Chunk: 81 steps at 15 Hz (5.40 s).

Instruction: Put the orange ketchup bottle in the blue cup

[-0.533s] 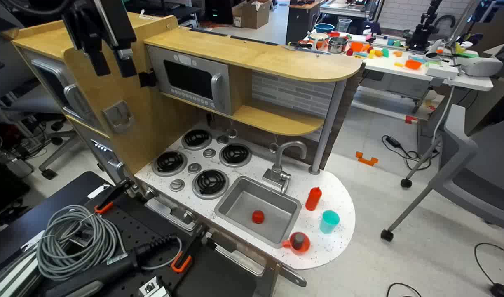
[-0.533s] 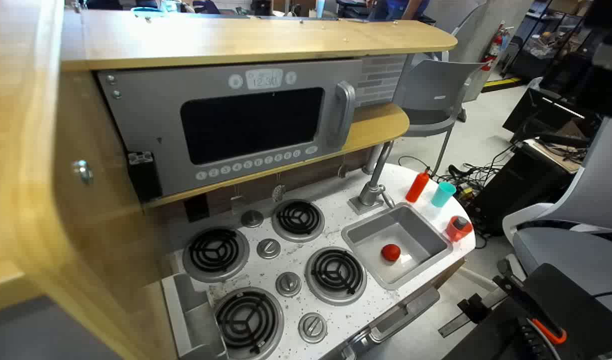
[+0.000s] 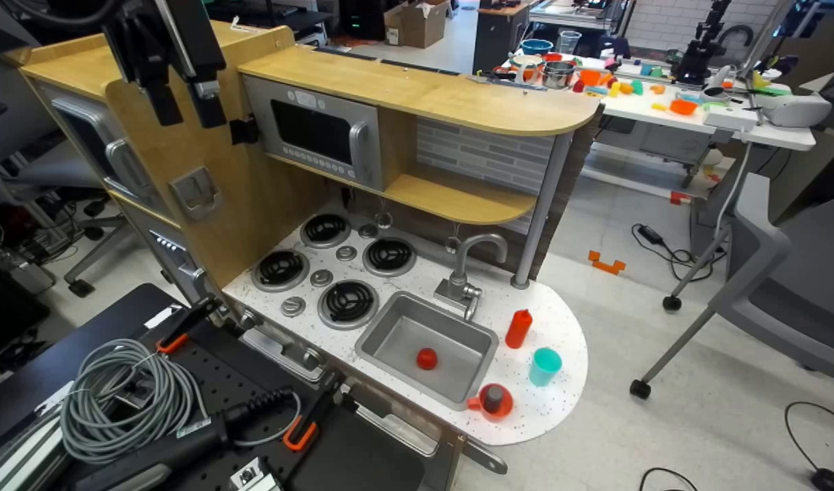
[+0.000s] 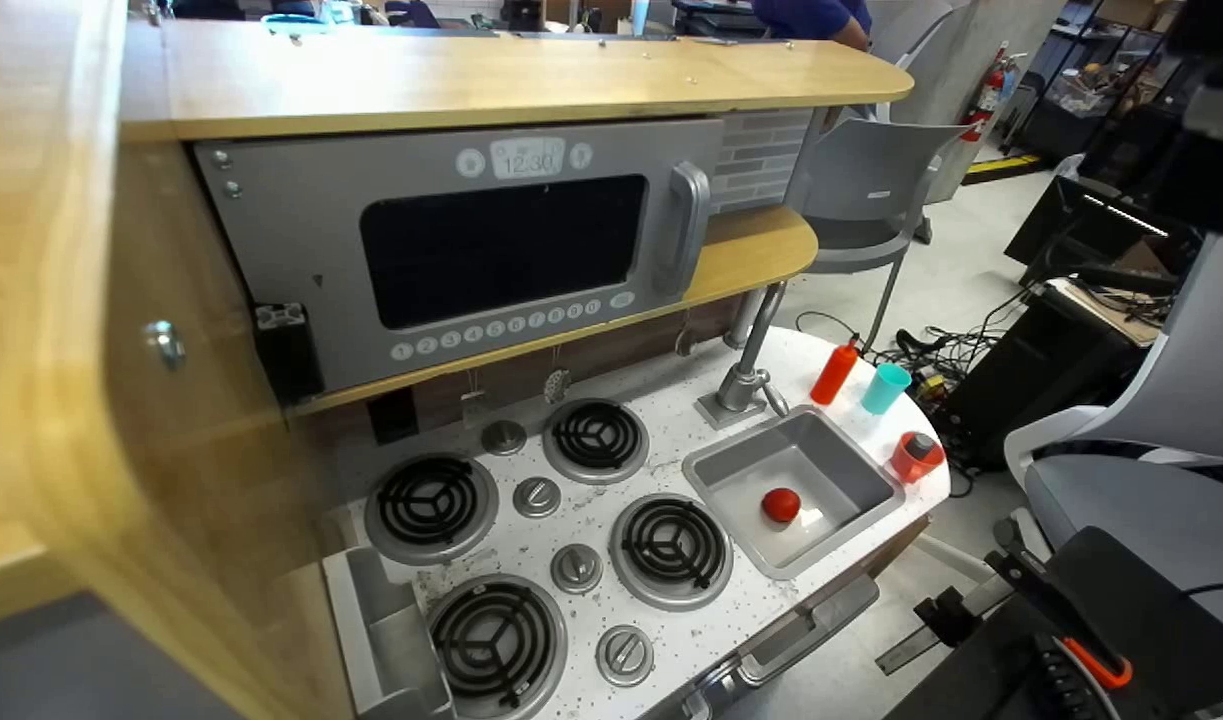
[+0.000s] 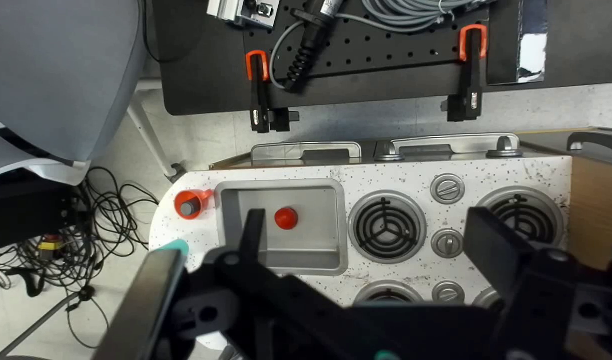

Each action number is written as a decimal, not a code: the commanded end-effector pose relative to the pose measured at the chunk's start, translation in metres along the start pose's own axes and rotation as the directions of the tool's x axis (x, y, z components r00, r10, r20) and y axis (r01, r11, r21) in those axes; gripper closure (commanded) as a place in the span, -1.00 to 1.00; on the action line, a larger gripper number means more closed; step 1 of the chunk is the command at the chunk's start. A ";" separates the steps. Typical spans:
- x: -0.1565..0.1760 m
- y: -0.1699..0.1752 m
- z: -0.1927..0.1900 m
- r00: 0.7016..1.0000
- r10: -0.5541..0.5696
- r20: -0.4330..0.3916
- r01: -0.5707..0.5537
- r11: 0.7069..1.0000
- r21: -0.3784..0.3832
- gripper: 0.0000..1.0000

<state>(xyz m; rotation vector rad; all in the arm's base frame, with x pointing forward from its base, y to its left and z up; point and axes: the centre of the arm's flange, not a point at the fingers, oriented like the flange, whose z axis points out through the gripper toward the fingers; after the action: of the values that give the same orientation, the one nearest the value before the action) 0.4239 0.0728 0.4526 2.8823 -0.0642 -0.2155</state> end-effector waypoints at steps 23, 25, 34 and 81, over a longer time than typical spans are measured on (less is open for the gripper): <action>0.026 0.115 -0.001 0.990 -0.104 -0.090 0.107 0.994 0.029 -1.00; 0.039 0.167 0.005 0.983 -0.129 -0.127 0.139 0.988 0.072 -1.00; 0.100 0.349 0.081 0.936 -0.193 -0.293 0.246 0.957 0.155 -1.00; 0.324 0.291 0.404 0.907 -0.400 -0.127 0.417 0.895 0.157 -1.00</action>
<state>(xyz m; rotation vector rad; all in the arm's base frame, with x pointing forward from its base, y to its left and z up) 0.6541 -0.3226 0.0998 3.0515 0.5808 -0.1401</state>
